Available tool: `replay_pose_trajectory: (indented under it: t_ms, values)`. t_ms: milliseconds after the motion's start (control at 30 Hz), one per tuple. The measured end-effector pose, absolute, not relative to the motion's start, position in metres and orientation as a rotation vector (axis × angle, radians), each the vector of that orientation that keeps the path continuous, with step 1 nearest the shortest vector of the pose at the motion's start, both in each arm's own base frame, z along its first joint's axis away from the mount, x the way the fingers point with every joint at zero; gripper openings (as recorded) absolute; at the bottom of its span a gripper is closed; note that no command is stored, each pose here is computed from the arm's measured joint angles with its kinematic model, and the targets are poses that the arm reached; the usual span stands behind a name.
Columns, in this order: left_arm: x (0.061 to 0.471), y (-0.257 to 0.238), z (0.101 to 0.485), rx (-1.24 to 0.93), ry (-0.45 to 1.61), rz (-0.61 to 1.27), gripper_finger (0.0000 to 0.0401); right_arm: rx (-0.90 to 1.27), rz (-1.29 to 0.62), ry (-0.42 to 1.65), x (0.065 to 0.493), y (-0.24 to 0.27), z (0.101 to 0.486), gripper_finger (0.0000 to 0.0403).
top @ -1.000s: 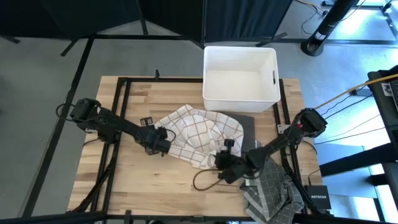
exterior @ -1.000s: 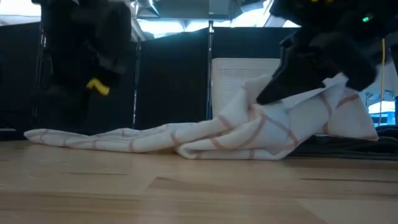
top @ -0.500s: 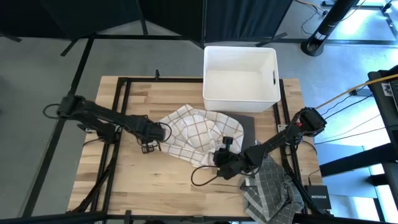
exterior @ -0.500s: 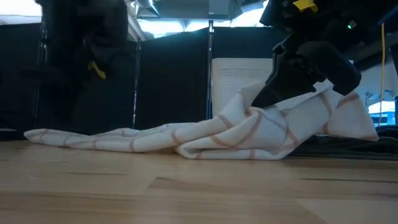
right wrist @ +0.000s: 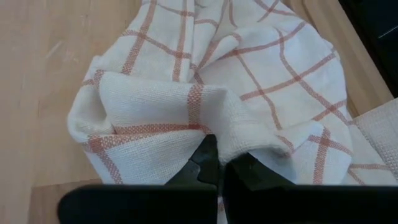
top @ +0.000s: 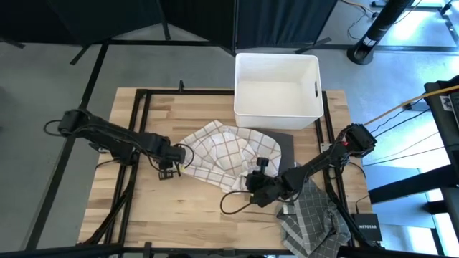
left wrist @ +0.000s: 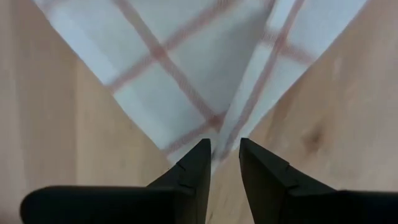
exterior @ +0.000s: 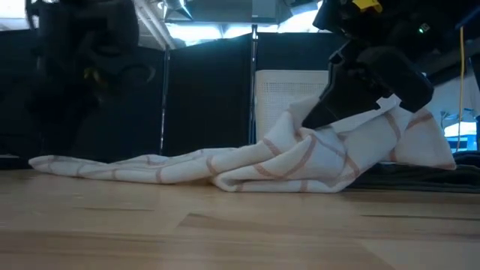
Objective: Fold towel
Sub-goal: Fold the white towel
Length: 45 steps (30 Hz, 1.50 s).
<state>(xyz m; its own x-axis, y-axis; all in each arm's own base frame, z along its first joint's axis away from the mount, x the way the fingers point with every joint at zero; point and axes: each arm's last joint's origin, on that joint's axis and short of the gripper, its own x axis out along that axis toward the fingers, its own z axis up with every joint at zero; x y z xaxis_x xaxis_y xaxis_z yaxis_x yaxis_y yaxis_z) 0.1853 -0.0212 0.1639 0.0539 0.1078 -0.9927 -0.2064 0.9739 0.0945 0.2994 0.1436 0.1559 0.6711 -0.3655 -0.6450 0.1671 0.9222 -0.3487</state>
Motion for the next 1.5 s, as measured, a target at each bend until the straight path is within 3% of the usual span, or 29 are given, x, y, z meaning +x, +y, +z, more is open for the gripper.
replay_pose_trajectory:
  t_ms: [400, 533, 633, 767, 933, 1167, 1300, 1500]
  values:
    - [0.19, -0.022, 0.143, -0.123, 1.554, 0.307, 0.0076, -0.262, -0.303, 0.759, 0.301, 0.144, 0.157, 0.0005]
    - [0.192, -0.025, 0.141, -0.088, 1.563, 0.273, 0.0043, -0.272, -0.326, 0.741, 0.302, 0.144, 0.158, 0.0005]
    - [0.192, -0.029, 0.15, -0.077, 1.587, 0.263, 0.0008, -0.303, -0.379, 0.712, 0.302, 0.143, 0.161, 0.0005]
    - [0.193, -0.041, 0.183, -0.071, 1.536, 0.286, 0.0006, -0.363, -0.371, 0.647, 0.304, 0.148, 0.189, 0.0005]
    - [0.187, -0.054, 0.257, -0.005, 1.267, 0.332, 0.0004, -0.472, -0.399, 0.521, 0.296, 0.156, 0.257, 0.0005]
    - [0.149, -0.061, 0.346, 0.084, 0.668, 0.459, 0.0004, -0.487, -0.428, 0.338, 0.274, 0.149, 0.35, 0.0005]
    - [0.134, -0.065, 0.355, 0.115, 0.442, 0.547, 0.0002, -0.475, -0.473, 0.284, 0.268, 0.144, 0.368, 0.0005]
    - [0.129, -0.073, 0.348, 0.185, 0.281, 0.682, 0.0002, -0.448, -0.608, 0.302, 0.275, 0.147, 0.353, 0.0005]
